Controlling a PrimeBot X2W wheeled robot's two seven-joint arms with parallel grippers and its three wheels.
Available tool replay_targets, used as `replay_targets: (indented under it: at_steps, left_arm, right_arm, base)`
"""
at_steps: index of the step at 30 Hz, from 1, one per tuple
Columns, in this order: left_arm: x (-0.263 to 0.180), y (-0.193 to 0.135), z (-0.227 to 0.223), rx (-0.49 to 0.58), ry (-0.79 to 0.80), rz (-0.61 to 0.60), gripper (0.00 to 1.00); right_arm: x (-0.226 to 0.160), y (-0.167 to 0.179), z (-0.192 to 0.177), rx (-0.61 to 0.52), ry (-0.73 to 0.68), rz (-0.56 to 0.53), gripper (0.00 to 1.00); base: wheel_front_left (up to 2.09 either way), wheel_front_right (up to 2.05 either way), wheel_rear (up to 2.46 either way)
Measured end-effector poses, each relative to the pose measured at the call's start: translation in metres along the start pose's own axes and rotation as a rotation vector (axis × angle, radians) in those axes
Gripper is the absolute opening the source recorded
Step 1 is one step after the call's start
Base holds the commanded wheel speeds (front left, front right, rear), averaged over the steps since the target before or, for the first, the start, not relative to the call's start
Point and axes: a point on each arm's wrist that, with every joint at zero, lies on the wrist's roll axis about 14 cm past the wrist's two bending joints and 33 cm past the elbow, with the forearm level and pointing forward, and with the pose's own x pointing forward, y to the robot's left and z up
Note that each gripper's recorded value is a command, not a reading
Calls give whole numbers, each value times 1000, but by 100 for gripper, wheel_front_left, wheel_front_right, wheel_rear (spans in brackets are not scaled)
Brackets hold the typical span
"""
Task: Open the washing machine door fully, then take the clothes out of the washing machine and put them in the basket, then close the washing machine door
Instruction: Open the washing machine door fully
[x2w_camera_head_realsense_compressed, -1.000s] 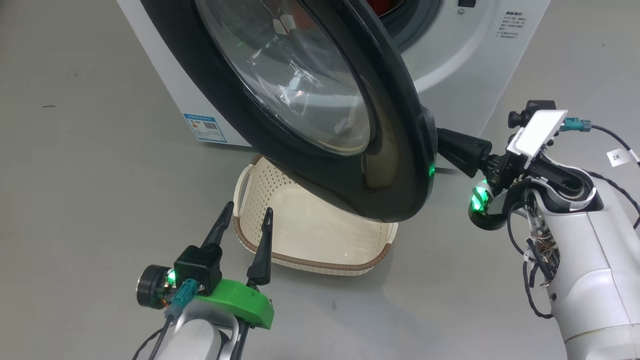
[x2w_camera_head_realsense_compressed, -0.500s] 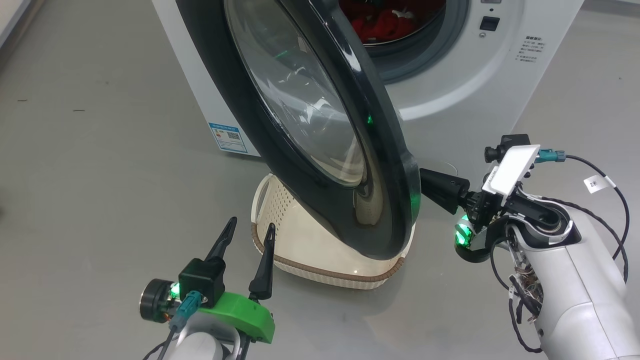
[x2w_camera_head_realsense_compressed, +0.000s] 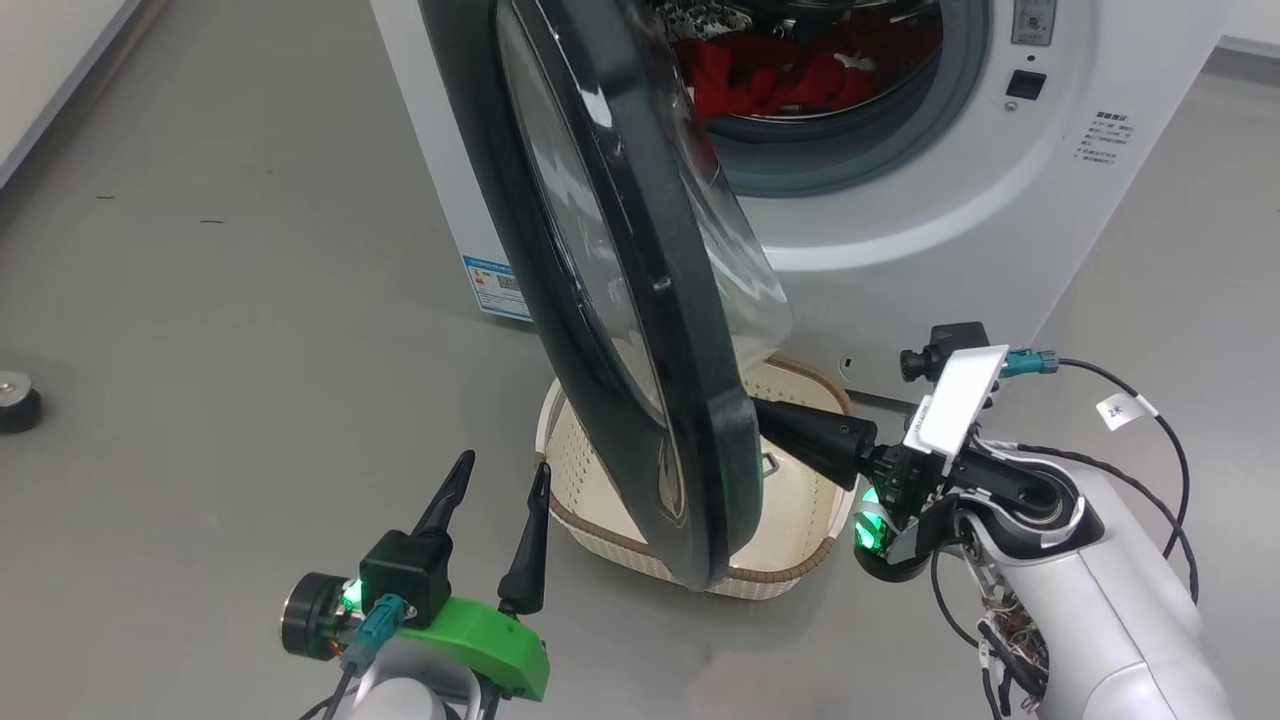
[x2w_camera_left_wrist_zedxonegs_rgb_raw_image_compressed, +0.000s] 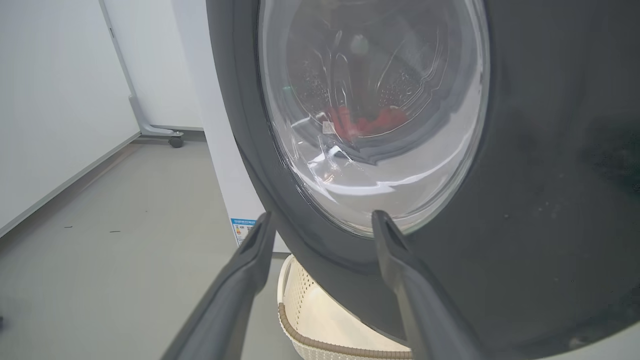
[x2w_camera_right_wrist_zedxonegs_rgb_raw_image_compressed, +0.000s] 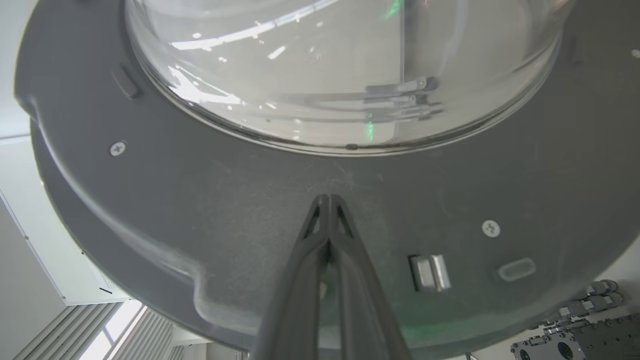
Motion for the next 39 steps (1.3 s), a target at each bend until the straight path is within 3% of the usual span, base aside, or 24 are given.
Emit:
replay_targets:
  at_steps: [22,39]
  left_arm:
    - [-17,33,10,-4,-34,110,100]
    - [-19,40,10,-12,-35,133,100]
  right_arm:
    - [43,4,-64,15,166,31,0]
    - [41,8,-52,25,71,49,0]
  base:
    - [0,0,0]
    - [0,0,0]
